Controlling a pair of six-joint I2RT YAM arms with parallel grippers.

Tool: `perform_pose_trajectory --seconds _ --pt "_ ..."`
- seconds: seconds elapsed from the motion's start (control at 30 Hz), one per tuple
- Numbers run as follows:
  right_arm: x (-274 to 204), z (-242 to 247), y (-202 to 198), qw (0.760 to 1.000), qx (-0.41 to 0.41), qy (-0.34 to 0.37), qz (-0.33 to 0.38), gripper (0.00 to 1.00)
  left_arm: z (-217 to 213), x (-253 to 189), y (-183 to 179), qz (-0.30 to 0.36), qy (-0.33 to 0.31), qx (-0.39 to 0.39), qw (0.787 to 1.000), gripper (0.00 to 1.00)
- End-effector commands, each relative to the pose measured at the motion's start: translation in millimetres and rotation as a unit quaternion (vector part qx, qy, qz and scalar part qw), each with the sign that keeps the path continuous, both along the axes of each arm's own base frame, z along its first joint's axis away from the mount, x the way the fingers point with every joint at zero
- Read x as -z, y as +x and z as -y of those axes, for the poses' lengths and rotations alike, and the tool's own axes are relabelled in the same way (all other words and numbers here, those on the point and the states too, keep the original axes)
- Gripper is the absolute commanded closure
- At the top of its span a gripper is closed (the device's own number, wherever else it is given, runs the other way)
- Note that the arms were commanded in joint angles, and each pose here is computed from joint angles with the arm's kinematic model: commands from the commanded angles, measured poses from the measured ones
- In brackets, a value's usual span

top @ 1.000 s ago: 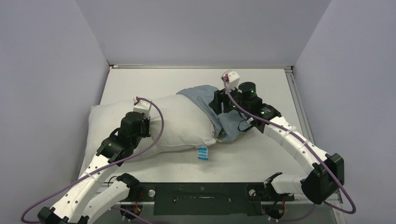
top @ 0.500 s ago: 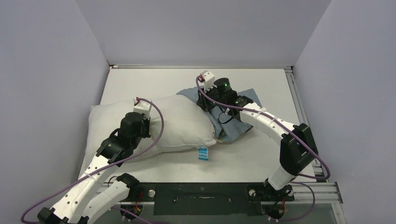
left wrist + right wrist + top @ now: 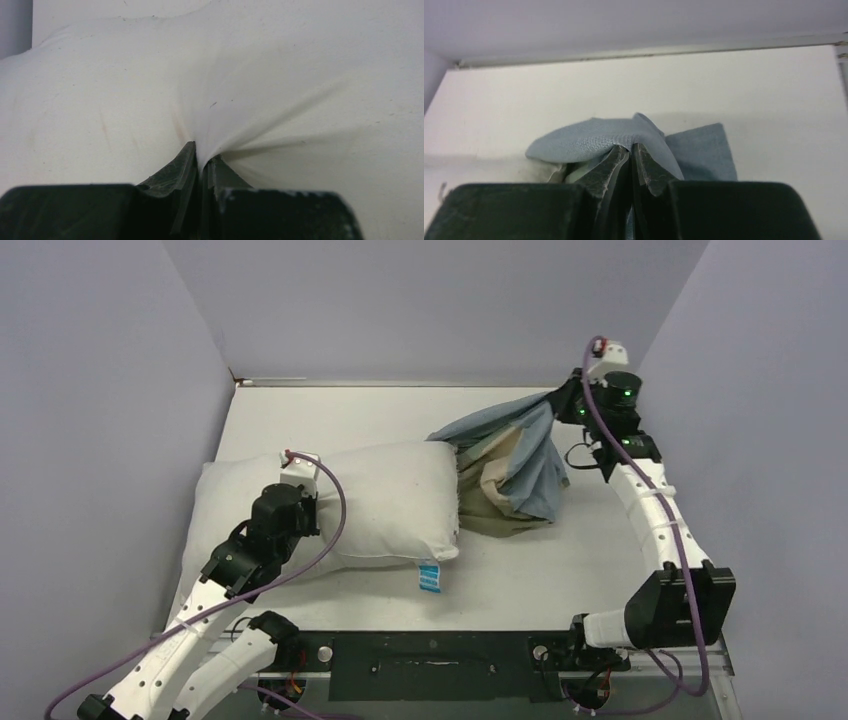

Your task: Remove the pillowcase from the pillow

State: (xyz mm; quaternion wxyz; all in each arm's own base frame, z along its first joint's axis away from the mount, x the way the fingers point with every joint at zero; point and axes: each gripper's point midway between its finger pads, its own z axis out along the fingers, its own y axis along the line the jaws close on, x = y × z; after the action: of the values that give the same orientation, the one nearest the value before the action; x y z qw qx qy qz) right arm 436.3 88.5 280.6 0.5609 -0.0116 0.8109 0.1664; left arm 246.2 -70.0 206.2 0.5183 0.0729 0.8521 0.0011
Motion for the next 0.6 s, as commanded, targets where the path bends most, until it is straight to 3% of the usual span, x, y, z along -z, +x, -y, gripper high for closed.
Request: perform_pose_trajectory --seconds 0.0,0.17,0.37,0.57 --pt "-101 49 -4 0.988 0.052 0.075 0.123 0.95 -10 -44 17 0.084 -0.029 -0.049 0.995 1.00" --pt "-156 58 -10 0.977 0.030 0.106 0.181 0.95 -18 -46 24 0.073 -0.020 -0.080 0.994 1.00" --pt "-232 31 -27 0.956 -0.062 0.134 0.255 0.95 -22 -68 51 0.053 -0.039 -0.109 0.992 1.00" --pt "-238 -7 -58 0.942 -0.161 0.157 0.248 0.93 -13 -90 91 0.035 -0.055 -0.120 0.991 1.00"
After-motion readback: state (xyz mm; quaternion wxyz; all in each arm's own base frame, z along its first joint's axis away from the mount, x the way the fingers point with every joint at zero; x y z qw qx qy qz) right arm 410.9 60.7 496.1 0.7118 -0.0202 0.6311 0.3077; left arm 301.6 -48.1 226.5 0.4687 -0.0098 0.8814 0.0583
